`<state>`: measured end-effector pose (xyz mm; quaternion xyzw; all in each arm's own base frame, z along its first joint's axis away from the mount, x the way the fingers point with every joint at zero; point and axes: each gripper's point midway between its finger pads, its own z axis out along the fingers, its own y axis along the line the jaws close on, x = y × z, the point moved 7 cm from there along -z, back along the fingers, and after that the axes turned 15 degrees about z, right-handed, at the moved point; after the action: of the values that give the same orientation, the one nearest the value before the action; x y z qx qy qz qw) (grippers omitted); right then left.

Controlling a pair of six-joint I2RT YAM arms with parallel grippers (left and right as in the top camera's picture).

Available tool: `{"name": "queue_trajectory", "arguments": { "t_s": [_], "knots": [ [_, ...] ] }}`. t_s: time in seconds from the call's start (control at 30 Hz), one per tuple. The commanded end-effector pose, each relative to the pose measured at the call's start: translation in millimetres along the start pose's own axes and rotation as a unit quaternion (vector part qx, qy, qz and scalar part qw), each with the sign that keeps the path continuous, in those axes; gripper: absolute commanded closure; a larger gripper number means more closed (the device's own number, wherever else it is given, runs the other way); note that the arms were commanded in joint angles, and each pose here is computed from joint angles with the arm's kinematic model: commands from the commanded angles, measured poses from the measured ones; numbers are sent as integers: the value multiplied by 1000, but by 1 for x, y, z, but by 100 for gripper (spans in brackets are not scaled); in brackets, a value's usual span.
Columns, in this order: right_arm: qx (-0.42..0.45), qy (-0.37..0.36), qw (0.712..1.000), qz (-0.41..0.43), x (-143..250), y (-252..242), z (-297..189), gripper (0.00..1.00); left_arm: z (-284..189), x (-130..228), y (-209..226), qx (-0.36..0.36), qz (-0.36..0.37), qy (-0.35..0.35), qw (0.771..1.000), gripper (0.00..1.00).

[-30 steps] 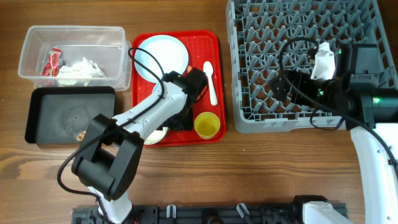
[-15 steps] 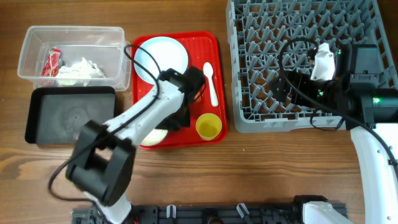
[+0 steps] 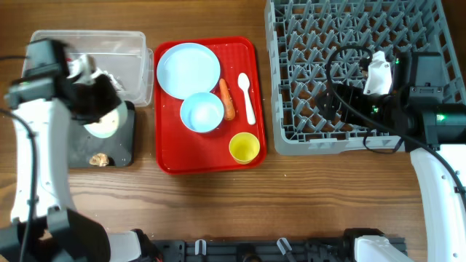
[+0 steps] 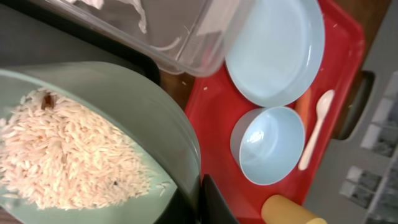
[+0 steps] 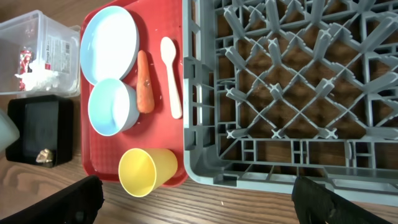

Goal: Sort waste into correct bins and load items into the dishwasher rack
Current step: 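Tip the green bowl over the black tray to pour out rice, then set the green bowl back on the red tray with the left gripper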

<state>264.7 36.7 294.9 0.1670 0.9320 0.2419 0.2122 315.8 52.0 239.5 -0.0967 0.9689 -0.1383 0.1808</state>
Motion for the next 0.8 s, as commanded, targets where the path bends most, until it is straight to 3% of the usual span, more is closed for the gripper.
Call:
{"name": "queue_trajectory", "arguments": {
  "t_s": [0.0,0.13,0.27,0.37,0.5,0.77],
  "knots": [
    [5,-6,1000,-6,-4,1,-2,0,5,-12,43,143,-4,-24,989,96],
    [6,-5,1000,-5,-3,1,-2,0,29,-13,94,265,-51,-53,961,96],
    [6,-4,1000,-5,-3,0,-2,0,38,-4,130,380,-170,-76,906,96],
    [6,-4,1000,-5,-3,1,-2,0,19,-2,147,436,-225,-126,862,96],
    [6,-4,1000,-5,-3,1,-2,0,5,0,149,474,-270,-140,826,96],
    [7,-2,1000,-4,-2,0,-2,0,-5,-3,144,511,-305,-148,790,96]
  ]
}}
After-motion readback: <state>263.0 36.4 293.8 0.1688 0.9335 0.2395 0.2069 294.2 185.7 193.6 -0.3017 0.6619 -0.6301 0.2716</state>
